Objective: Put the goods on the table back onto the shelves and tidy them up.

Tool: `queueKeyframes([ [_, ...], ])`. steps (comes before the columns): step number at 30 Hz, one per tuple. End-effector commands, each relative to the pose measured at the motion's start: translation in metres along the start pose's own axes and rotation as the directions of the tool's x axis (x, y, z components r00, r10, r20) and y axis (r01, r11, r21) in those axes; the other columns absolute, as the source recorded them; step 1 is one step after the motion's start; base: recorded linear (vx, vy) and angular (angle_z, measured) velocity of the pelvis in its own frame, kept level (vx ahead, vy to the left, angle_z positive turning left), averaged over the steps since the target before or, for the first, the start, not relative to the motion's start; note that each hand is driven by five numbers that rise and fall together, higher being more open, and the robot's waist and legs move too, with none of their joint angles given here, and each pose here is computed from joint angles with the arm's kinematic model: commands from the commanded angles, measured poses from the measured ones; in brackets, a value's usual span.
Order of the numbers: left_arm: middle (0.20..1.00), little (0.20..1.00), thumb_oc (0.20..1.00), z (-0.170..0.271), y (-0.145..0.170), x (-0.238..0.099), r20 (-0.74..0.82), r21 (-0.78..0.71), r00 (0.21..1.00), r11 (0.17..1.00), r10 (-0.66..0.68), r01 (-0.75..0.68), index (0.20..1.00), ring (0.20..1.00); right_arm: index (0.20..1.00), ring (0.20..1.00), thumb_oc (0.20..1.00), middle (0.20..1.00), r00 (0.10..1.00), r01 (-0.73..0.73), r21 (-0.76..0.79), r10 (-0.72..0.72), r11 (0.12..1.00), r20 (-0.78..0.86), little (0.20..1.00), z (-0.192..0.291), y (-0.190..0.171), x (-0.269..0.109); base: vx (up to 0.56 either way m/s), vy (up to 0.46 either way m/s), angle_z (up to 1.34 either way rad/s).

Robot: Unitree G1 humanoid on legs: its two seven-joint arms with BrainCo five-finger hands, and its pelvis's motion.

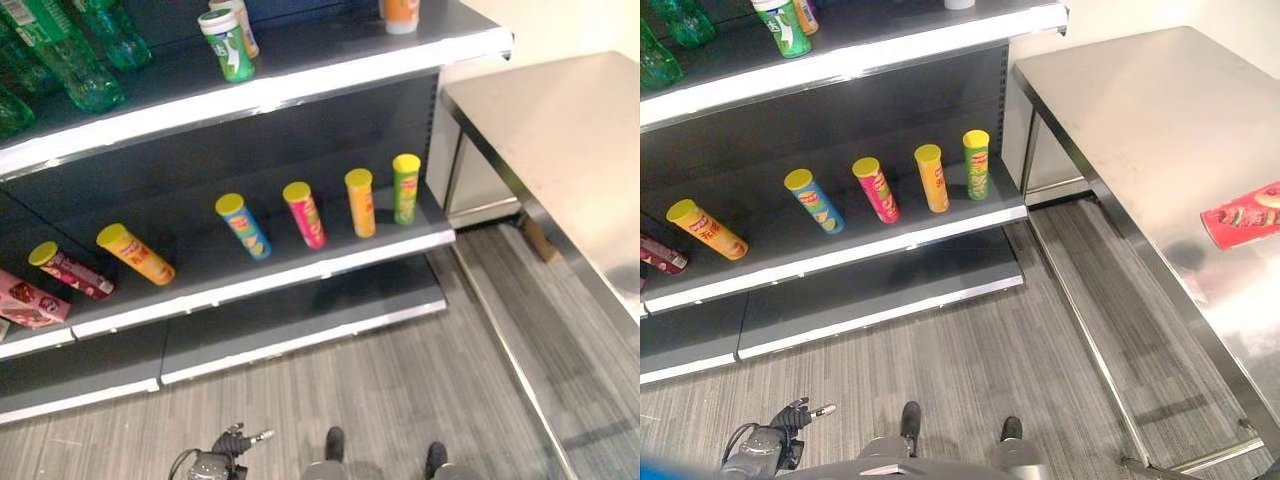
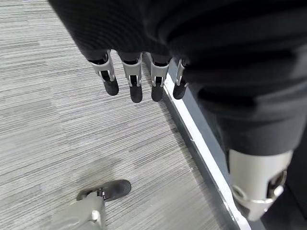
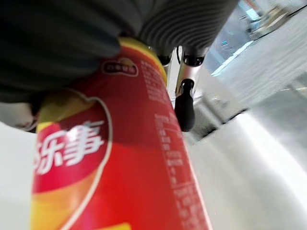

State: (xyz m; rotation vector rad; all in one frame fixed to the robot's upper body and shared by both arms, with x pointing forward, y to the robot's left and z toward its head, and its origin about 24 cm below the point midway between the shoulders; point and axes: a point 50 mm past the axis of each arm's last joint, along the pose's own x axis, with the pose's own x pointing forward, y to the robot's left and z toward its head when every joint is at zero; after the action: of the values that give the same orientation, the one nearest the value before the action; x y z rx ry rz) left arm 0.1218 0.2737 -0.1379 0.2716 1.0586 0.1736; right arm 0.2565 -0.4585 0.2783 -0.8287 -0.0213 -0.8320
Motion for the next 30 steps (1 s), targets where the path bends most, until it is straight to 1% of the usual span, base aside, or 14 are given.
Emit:
queueKeyframes([
  [1, 1.000, 1.000, 1.000, 0.020, 0.043, 0.001, 0.052, -0.001, 0.991, 0.993, 0.119, -0.120, 1.000, 1.000, 0.200, 0.200, 0.200, 0.200, 0.963, 0.060, 0.038, -0.068, 0.997, 0.259, 0.200, 0.049, -0.008, -0.004, -0.02, -0.025, -0.22],
  [2, 1.000, 1.000, 1.000, 0.021, 0.043, 0.001, 0.053, -0.016, 0.991, 0.992, 0.125, -0.124, 1.000, 1.000, 0.200, 0.200, 0.200, 0.200, 0.948, 0.052, 0.054, -0.066, 0.997, 0.311, 0.200, 0.060, -0.006, -0.007, -0.02, -0.025, -0.16],
  [3, 1.000, 1.000, 1.000, 0.021, 0.043, 0.001, 0.053, -0.015, 0.991, 0.992, 0.125, -0.125, 1.000, 1.000, 0.200, 0.200, 0.200, 0.200, 0.948, 0.053, 0.055, -0.067, 0.997, 0.310, 0.200, 0.059, -0.006, -0.008, -0.02, -0.024, -0.10],
  [4, 1.000, 1.000, 1.000, 0.023, 0.044, 0.001, 0.058, -0.023, 0.990, 0.991, 0.130, -0.129, 1.000, 1.000, 0.200, 0.200, 0.200, 0.200, 0.934, 0.048, 0.061, -0.067, 0.997, 0.352, 0.200, 0.067, -0.005, -0.011, -0.04, -0.050, -0.08],
  [5, 1.000, 1.000, 1.000, 0.025, 0.044, 0.001, 0.069, -0.048, 0.988, 0.990, 0.138, -0.135, 1.000, 1.000, 0.200, 0.200, 0.200, 0.200, 0.890, 0.043, 0.088, -0.078, 0.995, 0.449, 0.200, 0.086, -0.006, -0.020, -0.06, -0.063, -0.06],
  [7, 1.000, 1.000, 1.000, 0.029, 0.040, 0.002, 0.084, -0.081, 0.987, 0.989, 0.134, -0.127, 1.000, 1.000, 0.200, 0.200, 0.200, 0.200, 0.838, 0.040, 0.082, -0.078, 0.996, 0.540, 0.200, 0.102, -0.006, -0.031, -0.08, -0.034, 0.00],
  [8, 1.000, 1.000, 1.000, 0.029, 0.036, 0.002, 0.086, -0.107, 0.988, 0.987, 0.131, -0.122, 1.000, 1.000, 0.200, 0.200, 0.200, 0.200, 0.794, 0.032, 0.066, -0.065, 0.997, 0.604, 0.200, 0.112, -0.005, -0.043, -0.07, 0.025, 0.08],
  [11, 1.000, 1.000, 1.000, 0.023, 0.029, 0.002, 0.079, -0.125, 0.991, 0.987, 0.111, -0.101, 1.000, 1.000, 0.200, 0.200, 0.200, 0.200, 0.745, 0.028, 0.036, -0.045, 0.999, 0.666, 0.200, 0.118, -0.005, -0.056, -0.07, 0.093, 0.30],
  [14, 1.000, 1.000, 1.000, 0.024, 0.026, 0.002, 0.084, -0.130, 0.991, 0.987, 0.103, -0.091, 1.000, 1.000, 0.200, 0.200, 0.200, 0.200, 0.714, 0.005, 0.002, -0.005, 1.000, 0.700, 0.200, 0.121, 0.001, -0.066, -0.06, 0.167, 0.16],
  [19, 1.000, 1.000, 1.000, 0.021, 0.022, 0.001, 0.087, -0.136, 0.991, 0.987, 0.099, -0.087, 1.000, 1.000, 0.200, 0.200, 0.200, 0.200, 0.697, 0.010, -0.064, 0.039, 0.998, 0.716, 0.200, 0.114, -0.001, -0.081, 0.00, 0.330, 0.43],
  [23, 1.000, 1.000, 1.000, 0.023, 0.018, 0.002, 0.086, -0.099, 0.992, 0.992, 0.088, -0.079, 1.000, 1.000, 0.200, 0.200, 0.200, 0.200, 0.710, -0.003, -0.099, 0.072, 0.995, 0.701, 0.200, 0.105, 0.007, -0.085, 0.07, 0.368, 0.43],
  [25, 1.000, 1.000, 1.000, 0.028, 0.016, 0.004, 0.095, -0.068, 0.992, 0.995, 0.081, -0.074, 1.000, 1.000, 0.200, 0.200, 0.200, 0.200, 0.711, -0.024, -0.108, 0.093, 0.994, 0.697, 0.200, 0.101, 0.017, -0.089, 0.00, 0.416, 0.52],
  [30, 1.000, 1.000, 1.000, 0.038, 0.024, 0.004, 0.124, -0.007, 0.987, 0.994, 0.107, -0.107, 1.000, 1.000, 0.200, 0.200, 0.200, 0.200, 0.707, -0.046, -0.096, 0.100, 0.994, 0.700, 0.200, 0.099, 0.032, -0.096, -0.05, 0.379, 0.12],
])
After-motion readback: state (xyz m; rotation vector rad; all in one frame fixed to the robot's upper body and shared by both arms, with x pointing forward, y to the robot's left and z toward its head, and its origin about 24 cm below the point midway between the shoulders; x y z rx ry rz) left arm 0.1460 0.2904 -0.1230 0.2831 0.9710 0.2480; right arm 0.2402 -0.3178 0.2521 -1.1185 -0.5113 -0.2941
